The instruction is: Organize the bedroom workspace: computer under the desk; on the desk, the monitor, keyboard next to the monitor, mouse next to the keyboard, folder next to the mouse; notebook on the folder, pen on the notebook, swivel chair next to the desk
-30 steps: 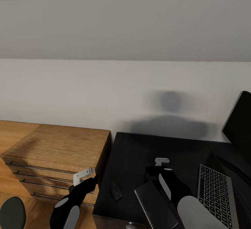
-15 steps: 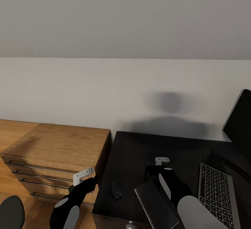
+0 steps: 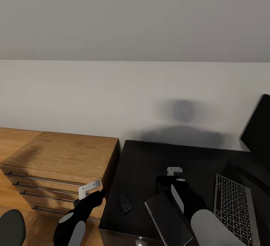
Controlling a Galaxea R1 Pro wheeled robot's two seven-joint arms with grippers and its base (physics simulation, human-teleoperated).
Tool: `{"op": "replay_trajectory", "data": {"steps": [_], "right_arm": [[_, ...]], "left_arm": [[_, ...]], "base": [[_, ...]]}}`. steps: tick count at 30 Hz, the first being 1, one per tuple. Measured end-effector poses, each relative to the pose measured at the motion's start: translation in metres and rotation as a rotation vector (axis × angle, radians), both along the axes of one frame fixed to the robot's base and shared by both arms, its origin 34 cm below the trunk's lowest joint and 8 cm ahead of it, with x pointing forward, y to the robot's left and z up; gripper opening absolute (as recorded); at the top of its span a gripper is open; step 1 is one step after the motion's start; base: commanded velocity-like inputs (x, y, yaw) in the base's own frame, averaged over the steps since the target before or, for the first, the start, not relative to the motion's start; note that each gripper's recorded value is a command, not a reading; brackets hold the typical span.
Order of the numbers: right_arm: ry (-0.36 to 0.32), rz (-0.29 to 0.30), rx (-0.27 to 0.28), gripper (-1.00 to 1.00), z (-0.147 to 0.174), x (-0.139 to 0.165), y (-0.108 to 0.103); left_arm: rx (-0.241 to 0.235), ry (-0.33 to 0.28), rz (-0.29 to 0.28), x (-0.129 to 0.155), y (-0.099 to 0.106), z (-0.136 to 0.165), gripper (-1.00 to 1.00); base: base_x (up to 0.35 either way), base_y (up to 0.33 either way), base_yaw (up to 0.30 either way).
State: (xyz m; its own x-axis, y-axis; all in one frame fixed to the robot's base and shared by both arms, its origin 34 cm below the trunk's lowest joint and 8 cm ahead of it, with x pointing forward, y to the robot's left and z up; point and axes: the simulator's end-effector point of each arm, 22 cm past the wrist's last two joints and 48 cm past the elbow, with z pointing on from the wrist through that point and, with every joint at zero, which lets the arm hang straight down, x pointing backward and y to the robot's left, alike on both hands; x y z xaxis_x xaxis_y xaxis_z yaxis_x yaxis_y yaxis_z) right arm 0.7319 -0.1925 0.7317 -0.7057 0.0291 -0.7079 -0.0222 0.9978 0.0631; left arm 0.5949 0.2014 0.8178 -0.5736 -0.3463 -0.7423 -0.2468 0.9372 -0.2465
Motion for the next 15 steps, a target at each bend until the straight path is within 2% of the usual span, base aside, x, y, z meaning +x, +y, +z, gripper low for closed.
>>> {"op": "replay_trajectory", "data": {"steps": [5,10,15], "right_arm": [[0.0,0.0,0.0,1.0,0.0,0.0,0.0],[-0.001,0.001,0.002,1.0,-0.0002,0.0005,0.0008],[-0.002,0.002,0.002,1.0,0.0001,0.0004,0.0007]], "left_arm": [[0.0,0.0,-0.002,0.0,-0.0006,0.0,1.0],[0.0,0.001,-0.002,0.0001,-0.0002,-0.0007,1.0],[0.0,0.001,-0.003,0.0001,-0.0005,-0.0003,1.0]], "base": [[0.0,0.0,0.0],[-0.193,0.0,0.0],[-0.084,0.0,0.0]]}}
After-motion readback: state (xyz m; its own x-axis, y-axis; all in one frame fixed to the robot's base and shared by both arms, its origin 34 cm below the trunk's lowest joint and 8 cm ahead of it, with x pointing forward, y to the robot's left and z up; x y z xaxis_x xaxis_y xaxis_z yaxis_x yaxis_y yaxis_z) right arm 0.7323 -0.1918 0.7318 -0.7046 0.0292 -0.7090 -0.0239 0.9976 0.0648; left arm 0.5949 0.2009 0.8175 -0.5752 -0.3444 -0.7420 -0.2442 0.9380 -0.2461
